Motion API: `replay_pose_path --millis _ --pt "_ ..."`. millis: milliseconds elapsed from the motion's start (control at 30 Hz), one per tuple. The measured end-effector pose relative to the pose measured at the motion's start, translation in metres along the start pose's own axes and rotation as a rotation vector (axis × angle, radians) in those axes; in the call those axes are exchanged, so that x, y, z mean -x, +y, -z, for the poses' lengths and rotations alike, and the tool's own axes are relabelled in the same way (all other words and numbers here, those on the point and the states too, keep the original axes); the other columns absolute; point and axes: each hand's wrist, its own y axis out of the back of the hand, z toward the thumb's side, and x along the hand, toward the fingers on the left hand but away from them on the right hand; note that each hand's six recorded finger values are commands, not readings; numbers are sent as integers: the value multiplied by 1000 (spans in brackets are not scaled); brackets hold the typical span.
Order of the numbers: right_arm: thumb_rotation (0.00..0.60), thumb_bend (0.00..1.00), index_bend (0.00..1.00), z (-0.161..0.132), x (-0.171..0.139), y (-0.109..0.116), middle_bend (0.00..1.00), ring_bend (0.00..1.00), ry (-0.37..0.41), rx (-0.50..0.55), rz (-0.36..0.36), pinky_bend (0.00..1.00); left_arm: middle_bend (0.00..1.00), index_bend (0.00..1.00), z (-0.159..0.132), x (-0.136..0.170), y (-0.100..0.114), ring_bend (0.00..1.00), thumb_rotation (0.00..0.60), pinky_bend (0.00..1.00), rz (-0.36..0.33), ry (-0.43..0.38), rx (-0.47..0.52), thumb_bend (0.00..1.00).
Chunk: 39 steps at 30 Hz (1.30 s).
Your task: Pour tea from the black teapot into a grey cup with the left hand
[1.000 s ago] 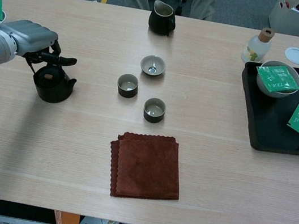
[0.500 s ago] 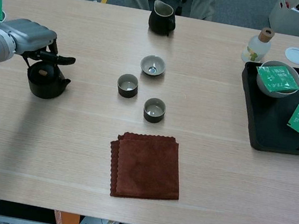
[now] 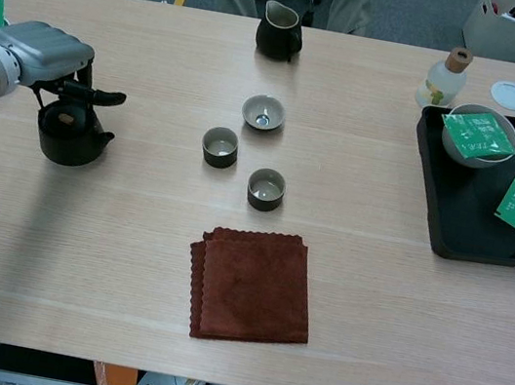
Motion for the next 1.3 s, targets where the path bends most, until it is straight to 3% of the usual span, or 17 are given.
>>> replay_pose_path --millis 433,667,767,833,967,1067,1300 --pt "600 72 223 -3 0 -2 309 180 7 4 -6 235 1000 909 5 10 15 845 6 135 -78 -6 -44 175" --pt "600 72 223 -4 -1 -1 309 180 8 4 -3 235 1000 935 13 11 18 876 249 134 -111 32 -45 174" --pt "600 72 223 -4 -2 0 309 180 8 5 -1 235 1000 941 17 10 19 886 313 134 -121 53 -47 175" --pt "600 73 223 -4 -3 0 309 180 8 5 -1 235 1000 947 19 10 20 892 255 134 -131 64 -40 175" --pt "600 73 223 -5 -3 0 309 180 10 4 -1 235 1000 957 23 10 22 900 38 135 -148 80 -4 175" --pt "600 72 223 -6 -3 1 309 180 12 3 0 234 1000 971 25 10 24 908 0 134 -168 92 25 175" --pt "600 73 223 -7 -4 2 309 180 13 1 2 234 1000 997 32 9 25 933 24 154 -185 128 65 199"
